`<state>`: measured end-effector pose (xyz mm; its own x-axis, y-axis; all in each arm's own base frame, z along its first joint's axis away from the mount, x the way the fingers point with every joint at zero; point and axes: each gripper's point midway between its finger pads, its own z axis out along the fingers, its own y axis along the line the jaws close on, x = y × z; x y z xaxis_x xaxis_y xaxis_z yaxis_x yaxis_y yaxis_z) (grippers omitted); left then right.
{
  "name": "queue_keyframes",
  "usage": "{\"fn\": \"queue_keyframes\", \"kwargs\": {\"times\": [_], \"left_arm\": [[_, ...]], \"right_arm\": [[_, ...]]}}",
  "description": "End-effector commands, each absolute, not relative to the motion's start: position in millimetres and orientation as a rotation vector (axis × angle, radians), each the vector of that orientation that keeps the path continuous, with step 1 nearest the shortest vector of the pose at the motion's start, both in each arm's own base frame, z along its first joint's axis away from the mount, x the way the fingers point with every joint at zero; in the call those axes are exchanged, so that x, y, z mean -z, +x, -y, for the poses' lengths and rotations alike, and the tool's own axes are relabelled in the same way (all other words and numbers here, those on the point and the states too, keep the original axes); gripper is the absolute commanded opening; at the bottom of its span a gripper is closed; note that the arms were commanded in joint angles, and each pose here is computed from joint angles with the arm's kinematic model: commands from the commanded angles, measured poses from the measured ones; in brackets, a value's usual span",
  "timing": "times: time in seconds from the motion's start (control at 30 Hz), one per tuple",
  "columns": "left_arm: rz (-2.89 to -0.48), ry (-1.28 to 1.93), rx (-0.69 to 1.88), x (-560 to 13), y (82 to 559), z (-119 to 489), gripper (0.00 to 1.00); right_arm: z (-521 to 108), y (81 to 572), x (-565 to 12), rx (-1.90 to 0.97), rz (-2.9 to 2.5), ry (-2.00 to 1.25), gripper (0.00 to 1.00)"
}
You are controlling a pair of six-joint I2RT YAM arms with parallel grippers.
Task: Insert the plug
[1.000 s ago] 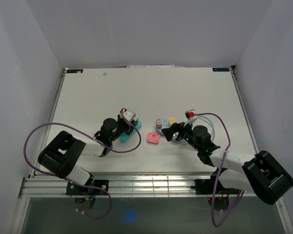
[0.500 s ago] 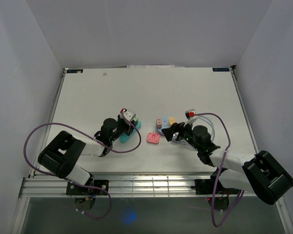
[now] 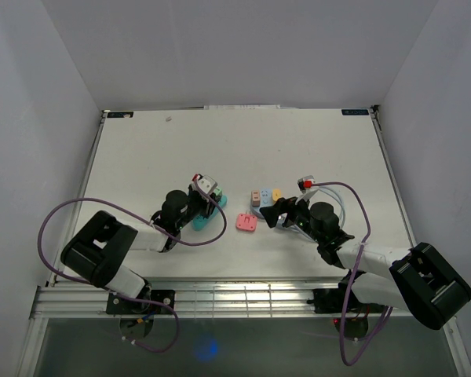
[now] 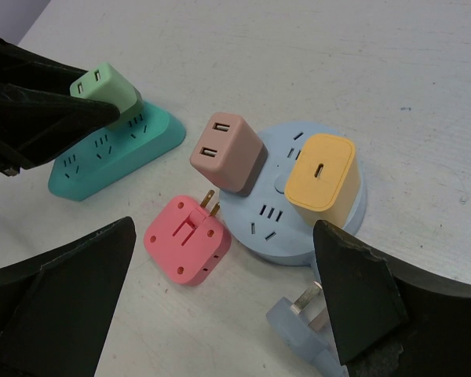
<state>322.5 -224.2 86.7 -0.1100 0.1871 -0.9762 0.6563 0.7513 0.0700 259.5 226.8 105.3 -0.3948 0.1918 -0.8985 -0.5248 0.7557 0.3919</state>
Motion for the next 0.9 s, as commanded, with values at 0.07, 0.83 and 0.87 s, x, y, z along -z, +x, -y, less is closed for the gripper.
{"fn": "queue_keyframes", "kwargs": {"times": [0.07,0.83,0.87], "left_arm": [[-1.743,0.692,0.511,-73,312,226,0.00],[-1.756,0.805,0.570,-61,276,294,0.00],[-1.749,0.810,0.562,-62,277,293,0.00]], "right_arm": [[-229,263,-121,-0.803,-1.756,-0.266,1.00],[-228,265,-122,-0.798,-1.753,-0.260,1.00],[-228,265,-124,-0.800,-1.747,-0.259,1.00]]}}
